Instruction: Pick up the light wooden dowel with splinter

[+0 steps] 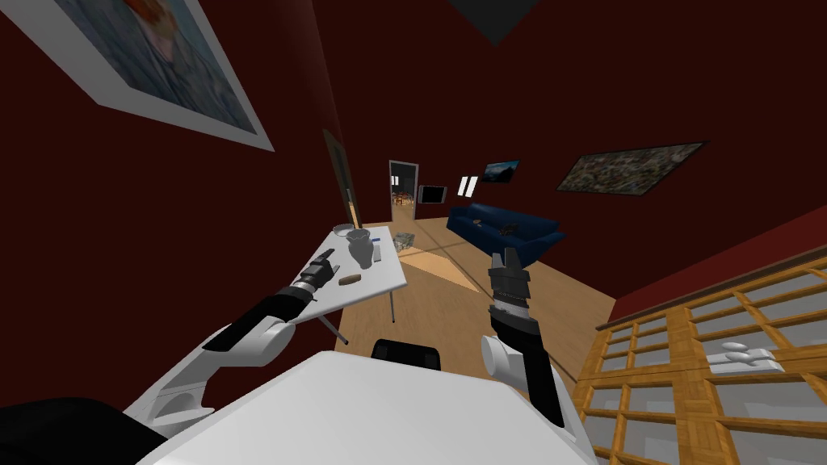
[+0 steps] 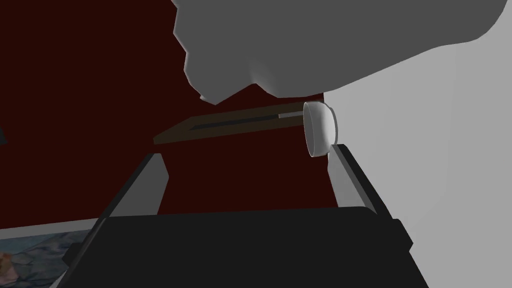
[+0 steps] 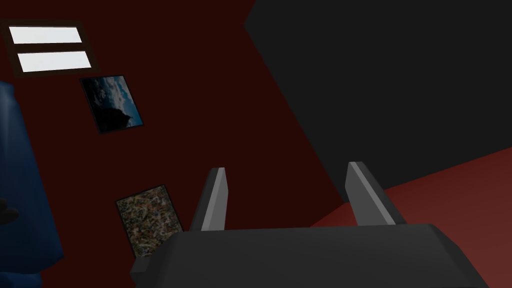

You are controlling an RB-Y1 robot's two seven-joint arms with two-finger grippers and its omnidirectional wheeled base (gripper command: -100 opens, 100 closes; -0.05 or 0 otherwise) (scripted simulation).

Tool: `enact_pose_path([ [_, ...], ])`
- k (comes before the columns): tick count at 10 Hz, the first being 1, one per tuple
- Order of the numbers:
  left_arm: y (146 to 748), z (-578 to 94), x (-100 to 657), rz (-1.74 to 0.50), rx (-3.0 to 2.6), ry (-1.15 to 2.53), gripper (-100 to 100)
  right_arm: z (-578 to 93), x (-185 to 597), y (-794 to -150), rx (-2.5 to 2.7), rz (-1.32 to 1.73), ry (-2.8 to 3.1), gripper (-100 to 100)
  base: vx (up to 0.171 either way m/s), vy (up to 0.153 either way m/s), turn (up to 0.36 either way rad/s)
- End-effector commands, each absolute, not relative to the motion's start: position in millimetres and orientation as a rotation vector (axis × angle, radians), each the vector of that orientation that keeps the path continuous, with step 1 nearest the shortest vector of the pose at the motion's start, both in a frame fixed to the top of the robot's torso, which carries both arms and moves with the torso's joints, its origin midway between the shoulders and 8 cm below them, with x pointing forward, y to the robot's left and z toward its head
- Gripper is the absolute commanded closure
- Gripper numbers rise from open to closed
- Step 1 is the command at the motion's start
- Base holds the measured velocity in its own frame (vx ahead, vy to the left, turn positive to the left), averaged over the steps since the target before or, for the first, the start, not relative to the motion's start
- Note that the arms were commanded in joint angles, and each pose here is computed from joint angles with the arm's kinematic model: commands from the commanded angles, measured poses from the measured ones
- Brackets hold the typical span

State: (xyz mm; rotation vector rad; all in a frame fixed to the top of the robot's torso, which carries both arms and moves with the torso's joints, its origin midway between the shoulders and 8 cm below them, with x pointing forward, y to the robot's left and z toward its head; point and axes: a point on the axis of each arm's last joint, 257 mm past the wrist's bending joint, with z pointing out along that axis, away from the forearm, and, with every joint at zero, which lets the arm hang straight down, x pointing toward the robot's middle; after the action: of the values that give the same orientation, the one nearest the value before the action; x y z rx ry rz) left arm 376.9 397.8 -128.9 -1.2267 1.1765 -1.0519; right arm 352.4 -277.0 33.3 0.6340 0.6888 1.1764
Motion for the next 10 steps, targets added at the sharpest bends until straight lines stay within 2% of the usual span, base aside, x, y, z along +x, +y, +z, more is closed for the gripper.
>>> enact_pose_path([
  [1, 412.5, -142.2, 373.1, -1.023, -1.289, 1.203, -100, 33.3, 352.4, -277.0, 0.634, 1.176, 0.689, 0, 0.004, -0.006, -0.049],
  [10, 451.8, -193.7, 359.4, -0.891, -1.518, 1.303, -100, 33.4, 352.4, -277.0, 0.634, 1.176, 0.689, 0, 0.003, -0.004, -0.033],
])
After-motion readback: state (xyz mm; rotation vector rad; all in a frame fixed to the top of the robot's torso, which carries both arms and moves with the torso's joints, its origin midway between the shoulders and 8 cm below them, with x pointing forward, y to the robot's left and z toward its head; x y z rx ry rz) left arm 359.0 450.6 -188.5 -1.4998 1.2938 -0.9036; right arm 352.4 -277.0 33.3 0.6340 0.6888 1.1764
